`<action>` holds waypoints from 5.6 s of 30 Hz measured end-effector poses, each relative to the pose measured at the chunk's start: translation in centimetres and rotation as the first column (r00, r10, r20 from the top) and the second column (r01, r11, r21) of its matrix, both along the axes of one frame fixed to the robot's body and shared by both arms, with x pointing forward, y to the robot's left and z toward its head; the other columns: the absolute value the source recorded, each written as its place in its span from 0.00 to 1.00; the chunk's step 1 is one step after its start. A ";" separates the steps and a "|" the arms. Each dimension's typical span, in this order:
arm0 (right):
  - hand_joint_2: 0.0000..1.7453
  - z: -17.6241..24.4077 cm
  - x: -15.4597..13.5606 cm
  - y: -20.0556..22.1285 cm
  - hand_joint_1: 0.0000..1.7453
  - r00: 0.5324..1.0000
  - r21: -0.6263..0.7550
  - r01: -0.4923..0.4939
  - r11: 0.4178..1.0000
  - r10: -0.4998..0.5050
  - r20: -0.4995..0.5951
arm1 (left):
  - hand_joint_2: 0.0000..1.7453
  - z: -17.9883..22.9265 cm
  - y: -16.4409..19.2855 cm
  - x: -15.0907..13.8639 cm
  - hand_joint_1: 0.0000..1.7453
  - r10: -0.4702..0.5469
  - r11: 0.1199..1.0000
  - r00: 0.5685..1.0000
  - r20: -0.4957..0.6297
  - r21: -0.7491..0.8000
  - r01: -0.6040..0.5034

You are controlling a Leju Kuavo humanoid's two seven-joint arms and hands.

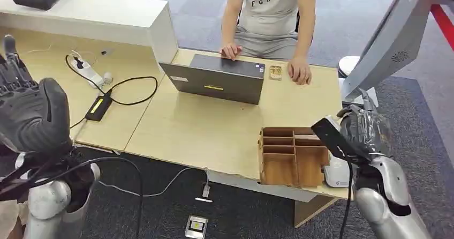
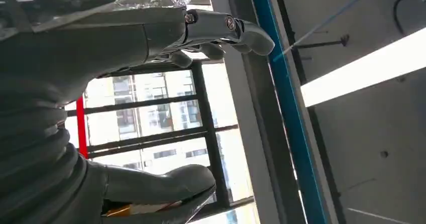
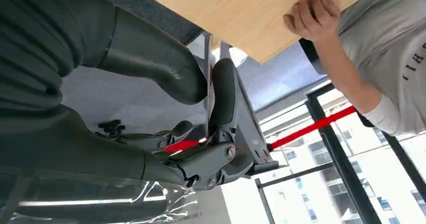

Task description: Pass the card to the sensor for recognition and then transmit it.

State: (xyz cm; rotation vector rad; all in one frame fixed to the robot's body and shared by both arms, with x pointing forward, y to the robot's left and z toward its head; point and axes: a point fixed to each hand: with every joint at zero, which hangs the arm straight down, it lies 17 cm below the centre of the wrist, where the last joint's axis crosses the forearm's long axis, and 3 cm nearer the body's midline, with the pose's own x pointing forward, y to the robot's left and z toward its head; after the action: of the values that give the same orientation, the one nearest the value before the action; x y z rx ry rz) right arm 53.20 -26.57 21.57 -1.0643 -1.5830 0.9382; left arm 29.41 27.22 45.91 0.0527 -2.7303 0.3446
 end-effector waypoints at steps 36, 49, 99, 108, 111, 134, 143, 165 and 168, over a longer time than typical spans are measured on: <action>1.00 -13.8 -6.8 -8.0 1.00 0.949 0.113 0.192 0.975 -0.155 -0.275 | 1.00 0.9 1.6 -1.1 0.00 0.028 1.000 1.000 0.006 -0.001 -0.028; 1.00 -18.4 -8.9 -8.3 1.00 0.914 0.106 0.229 0.968 -0.176 -0.366 | 1.00 1.0 1.0 -0.3 0.00 -0.013 1.000 1.000 0.004 -0.003 0.013; 1.00 6.5 3.4 -4.4 1.00 0.993 -0.050 0.065 0.997 -0.059 0.099 | 1.00 1.2 -0.4 0.0 0.00 -0.051 0.999 0.997 0.055 -0.010 0.051; 1.00 10.6 8.5 1.2 1.00 0.994 -0.099 0.005 0.995 0.006 0.106 | 1.00 1.5 -1.3 0.7 0.00 -0.111 0.994 0.991 0.078 -0.016 0.113; 1.00 10.3 9.6 2.4 1.00 0.997 -0.125 0.001 0.992 0.010 0.082 | 1.00 1.5 -1.6 1.0 0.00 -0.122 0.992 0.989 0.081 -0.020 0.124; 1.00 6.0 12.2 8.1 1.00 0.998 -0.278 -0.016 0.960 -0.003 -0.068 | 1.00 1.4 -2.0 1.9 0.00 -0.148 0.988 0.986 0.071 -0.026 0.150; 1.00 4.2 12.0 8.5 1.00 0.994 -0.300 -0.022 0.954 -0.010 -0.106 | 1.00 1.1 -2.1 2.3 0.00 -0.159 0.987 0.985 0.061 -0.029 0.161; 1.00 5.1 12.2 7.1 0.00 0.999 -0.299 -0.012 0.954 0.000 -0.039 | 1.00 0.6 -1.6 2.6 0.00 -0.147 0.989 0.988 0.047 -0.027 0.148; 1.00 7.0 12.1 7.6 0.00 0.999 -0.269 -0.029 0.963 0.033 0.012 | 1.00 0.5 -1.4 2.6 0.00 -0.139 0.990 0.989 0.044 -0.024 0.140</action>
State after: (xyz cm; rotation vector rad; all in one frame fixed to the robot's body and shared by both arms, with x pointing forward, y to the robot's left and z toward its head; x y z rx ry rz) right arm 65.28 -18.99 28.57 -1.2391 -1.5183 1.1935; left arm 32.00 25.82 46.39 -0.1538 -2.7510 0.3464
